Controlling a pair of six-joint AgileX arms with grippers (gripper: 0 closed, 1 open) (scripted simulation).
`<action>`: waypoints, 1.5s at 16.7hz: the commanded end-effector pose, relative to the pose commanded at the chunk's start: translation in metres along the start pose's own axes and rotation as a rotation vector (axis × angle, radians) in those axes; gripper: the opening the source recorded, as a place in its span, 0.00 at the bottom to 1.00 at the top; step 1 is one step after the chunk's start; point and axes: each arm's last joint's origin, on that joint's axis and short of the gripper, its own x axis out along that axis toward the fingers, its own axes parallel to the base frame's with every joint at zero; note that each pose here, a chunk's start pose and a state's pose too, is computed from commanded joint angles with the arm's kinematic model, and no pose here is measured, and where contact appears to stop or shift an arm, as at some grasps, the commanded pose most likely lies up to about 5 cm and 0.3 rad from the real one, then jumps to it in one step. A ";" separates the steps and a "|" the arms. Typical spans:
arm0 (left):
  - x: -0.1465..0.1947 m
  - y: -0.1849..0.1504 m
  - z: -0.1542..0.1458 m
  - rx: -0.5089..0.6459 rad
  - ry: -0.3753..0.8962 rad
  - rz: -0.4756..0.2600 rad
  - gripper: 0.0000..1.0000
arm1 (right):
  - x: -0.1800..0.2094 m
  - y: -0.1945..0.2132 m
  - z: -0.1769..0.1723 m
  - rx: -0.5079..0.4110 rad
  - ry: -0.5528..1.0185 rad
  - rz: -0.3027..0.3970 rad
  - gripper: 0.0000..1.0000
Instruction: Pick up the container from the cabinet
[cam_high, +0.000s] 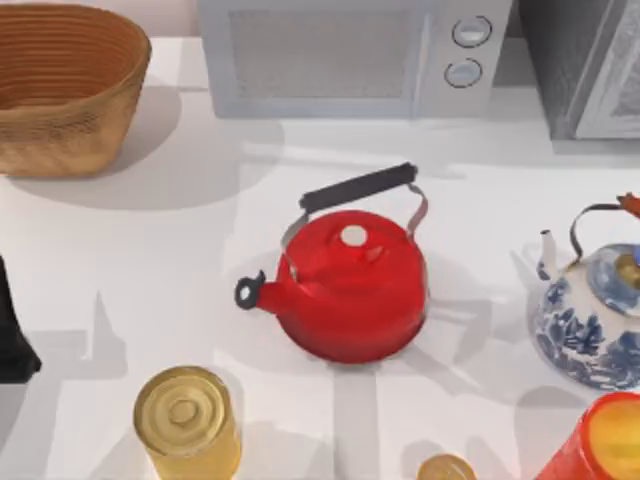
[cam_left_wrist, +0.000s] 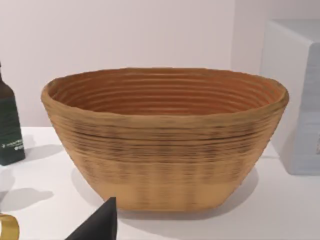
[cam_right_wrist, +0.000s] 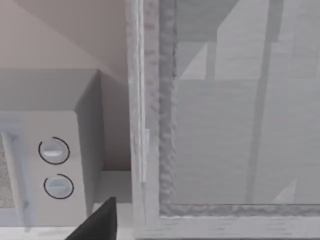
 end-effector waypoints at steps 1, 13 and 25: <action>0.000 0.000 0.000 0.000 0.000 0.000 1.00 | 0.004 0.001 0.020 -0.001 0.003 0.000 1.00; 0.000 0.000 0.000 0.000 0.000 0.000 1.00 | 0.110 0.035 0.228 -0.001 0.005 0.016 1.00; 0.000 0.000 0.000 0.000 0.000 0.000 1.00 | 0.143 0.047 0.259 0.001 -0.009 0.009 1.00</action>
